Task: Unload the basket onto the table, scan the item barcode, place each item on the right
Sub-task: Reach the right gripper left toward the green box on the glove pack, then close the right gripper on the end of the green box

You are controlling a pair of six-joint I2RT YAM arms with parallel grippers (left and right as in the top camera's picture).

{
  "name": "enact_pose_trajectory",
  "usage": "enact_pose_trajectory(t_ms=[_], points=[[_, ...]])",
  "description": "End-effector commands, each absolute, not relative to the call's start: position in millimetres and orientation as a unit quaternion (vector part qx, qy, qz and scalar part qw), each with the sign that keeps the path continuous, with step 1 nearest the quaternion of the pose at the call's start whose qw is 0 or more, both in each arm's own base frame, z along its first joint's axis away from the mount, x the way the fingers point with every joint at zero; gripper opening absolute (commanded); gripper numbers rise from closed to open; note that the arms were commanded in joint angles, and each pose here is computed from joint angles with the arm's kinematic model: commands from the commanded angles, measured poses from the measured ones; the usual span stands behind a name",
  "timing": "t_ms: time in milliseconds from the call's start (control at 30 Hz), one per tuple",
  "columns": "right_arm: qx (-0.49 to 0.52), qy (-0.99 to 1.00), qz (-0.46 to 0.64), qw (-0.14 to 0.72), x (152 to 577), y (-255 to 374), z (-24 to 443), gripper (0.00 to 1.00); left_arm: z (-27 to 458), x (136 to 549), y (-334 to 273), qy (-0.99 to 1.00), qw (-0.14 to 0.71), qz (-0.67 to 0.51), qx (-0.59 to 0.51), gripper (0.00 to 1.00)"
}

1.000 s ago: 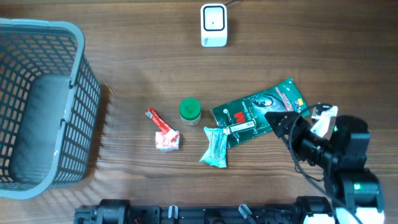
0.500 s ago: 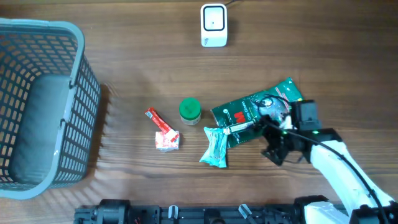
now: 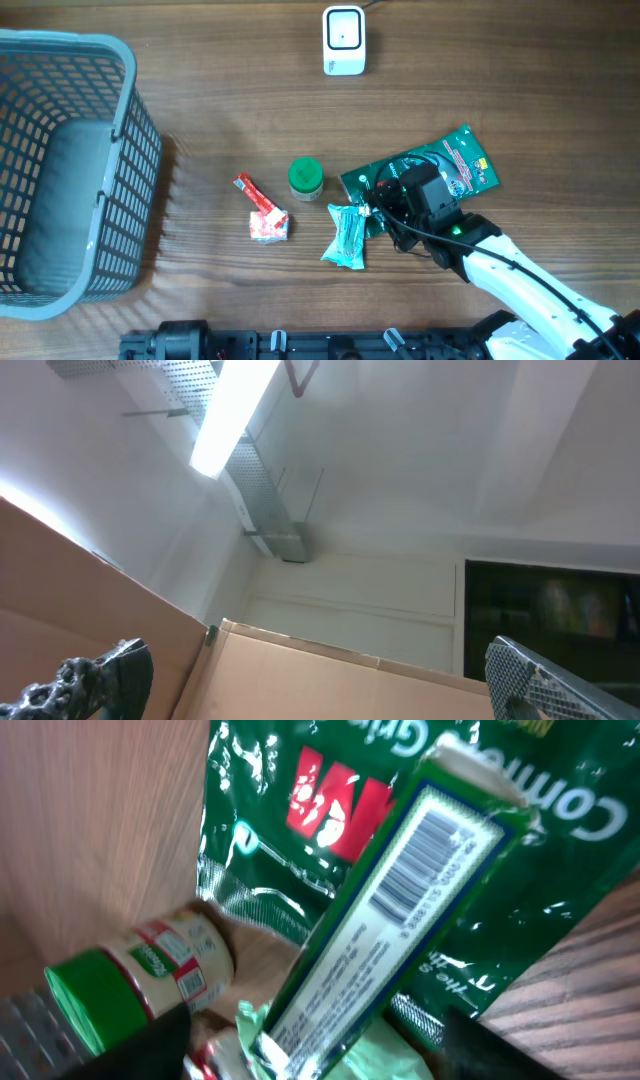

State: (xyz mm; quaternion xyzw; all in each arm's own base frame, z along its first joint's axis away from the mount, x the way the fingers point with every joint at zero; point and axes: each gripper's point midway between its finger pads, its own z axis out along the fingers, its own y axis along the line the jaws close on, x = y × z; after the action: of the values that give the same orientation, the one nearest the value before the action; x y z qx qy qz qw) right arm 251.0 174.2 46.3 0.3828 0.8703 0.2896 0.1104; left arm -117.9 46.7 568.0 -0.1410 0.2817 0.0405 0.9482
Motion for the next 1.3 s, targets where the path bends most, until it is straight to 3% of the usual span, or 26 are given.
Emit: enact_pose_trajectory(t_ms=[0,200,433,733,867,900,933,967,1067,1267], points=[[0.401,0.866,0.267,0.135,256.2,163.5,41.8,0.55,566.4,-118.7,45.7,0.283,0.947,0.055,-0.139,1.0],[0.402,0.867,0.262,0.134,255.7,162.3,39.2,0.47,563.6,-114.2,45.7,0.293,0.944,0.056,-0.138,1.0],[0.361,0.884,0.258,0.15,258.3,163.2,39.8,0.24,562.7,-113.6,43.9,0.296,0.943,0.064,-0.14,1.0],[0.158,0.929,0.228,0.245,278.0,165.8,55.4,0.2,561.0,-113.8,36.6,0.297,0.938,0.096,-0.15,1.0],[0.078,0.944,0.198,0.252,278.7,165.9,63.7,0.35,560.1,-113.2,34.6,0.298,0.937,0.103,-0.153,1.0],[0.085,0.945,0.196,0.246,278.5,166.0,67.0,0.58,560.0,-113.1,34.6,0.298,0.936,0.103,-0.153,1.0],[0.113,0.945,0.199,0.234,278.0,165.6,70.2,0.91,559.8,-112.9,34.6,0.299,0.936,0.103,-0.153,1.0],[0.164,0.941,0.203,0.213,275.1,164.2,71.8,1.0,559.6,-112.6,34.7,0.299,0.936,0.103,-0.153,1.0],[0.37,0.887,0.247,0.126,263.0,169.6,70.0,1.0,559.4,-112.3,34.7,0.3,0.936,0.103,-0.153,1.0],[0.497,0.832,0.229,0.097,245.9,162.4,46.1,1.0,559.3,-112.2,34.7,0.301,0.936,0.103,-0.153,1.0]])
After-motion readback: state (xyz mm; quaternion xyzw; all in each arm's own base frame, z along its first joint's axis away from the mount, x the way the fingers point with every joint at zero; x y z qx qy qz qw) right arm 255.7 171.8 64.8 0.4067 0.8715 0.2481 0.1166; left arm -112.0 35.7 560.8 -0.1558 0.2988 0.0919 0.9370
